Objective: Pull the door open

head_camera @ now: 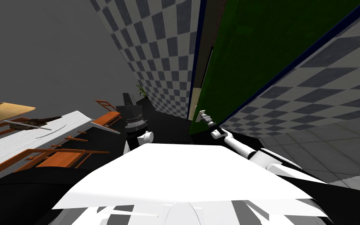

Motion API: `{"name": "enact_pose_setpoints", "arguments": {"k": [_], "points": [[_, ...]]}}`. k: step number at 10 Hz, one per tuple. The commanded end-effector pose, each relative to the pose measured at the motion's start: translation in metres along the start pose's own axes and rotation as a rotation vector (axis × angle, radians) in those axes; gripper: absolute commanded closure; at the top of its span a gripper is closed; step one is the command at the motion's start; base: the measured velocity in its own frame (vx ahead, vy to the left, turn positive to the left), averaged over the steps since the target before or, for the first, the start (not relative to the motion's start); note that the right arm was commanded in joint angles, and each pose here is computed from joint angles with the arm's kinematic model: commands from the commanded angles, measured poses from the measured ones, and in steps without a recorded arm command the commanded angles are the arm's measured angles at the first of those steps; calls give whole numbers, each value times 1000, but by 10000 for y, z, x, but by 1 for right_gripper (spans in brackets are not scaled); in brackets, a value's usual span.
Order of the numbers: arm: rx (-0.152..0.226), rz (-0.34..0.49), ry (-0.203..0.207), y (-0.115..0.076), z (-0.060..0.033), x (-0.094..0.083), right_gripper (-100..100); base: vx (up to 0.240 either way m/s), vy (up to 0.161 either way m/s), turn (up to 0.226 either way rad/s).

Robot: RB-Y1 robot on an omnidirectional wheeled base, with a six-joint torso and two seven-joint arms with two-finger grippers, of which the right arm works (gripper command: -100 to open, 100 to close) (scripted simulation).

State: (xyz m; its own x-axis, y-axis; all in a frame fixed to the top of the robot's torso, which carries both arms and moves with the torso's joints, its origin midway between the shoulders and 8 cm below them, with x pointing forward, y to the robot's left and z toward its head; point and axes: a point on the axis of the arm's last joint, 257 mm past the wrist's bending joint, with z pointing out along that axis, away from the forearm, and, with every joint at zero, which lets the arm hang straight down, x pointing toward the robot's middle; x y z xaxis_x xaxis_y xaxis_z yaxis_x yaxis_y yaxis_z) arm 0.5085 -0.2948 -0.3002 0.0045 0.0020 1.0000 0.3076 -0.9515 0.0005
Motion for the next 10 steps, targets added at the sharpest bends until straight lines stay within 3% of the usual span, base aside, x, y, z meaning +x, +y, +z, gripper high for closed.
{"name": "enact_pose_setpoints", "arguments": {"k": [1,8,10], "points": [[21,-2,3,-8,-55,10,100,-146,-70,116],[103,0,5,-45,-284,37,100,-184,-141,112],[105,-1,1,-47,-294,24,100,-124,-103,46]]}}
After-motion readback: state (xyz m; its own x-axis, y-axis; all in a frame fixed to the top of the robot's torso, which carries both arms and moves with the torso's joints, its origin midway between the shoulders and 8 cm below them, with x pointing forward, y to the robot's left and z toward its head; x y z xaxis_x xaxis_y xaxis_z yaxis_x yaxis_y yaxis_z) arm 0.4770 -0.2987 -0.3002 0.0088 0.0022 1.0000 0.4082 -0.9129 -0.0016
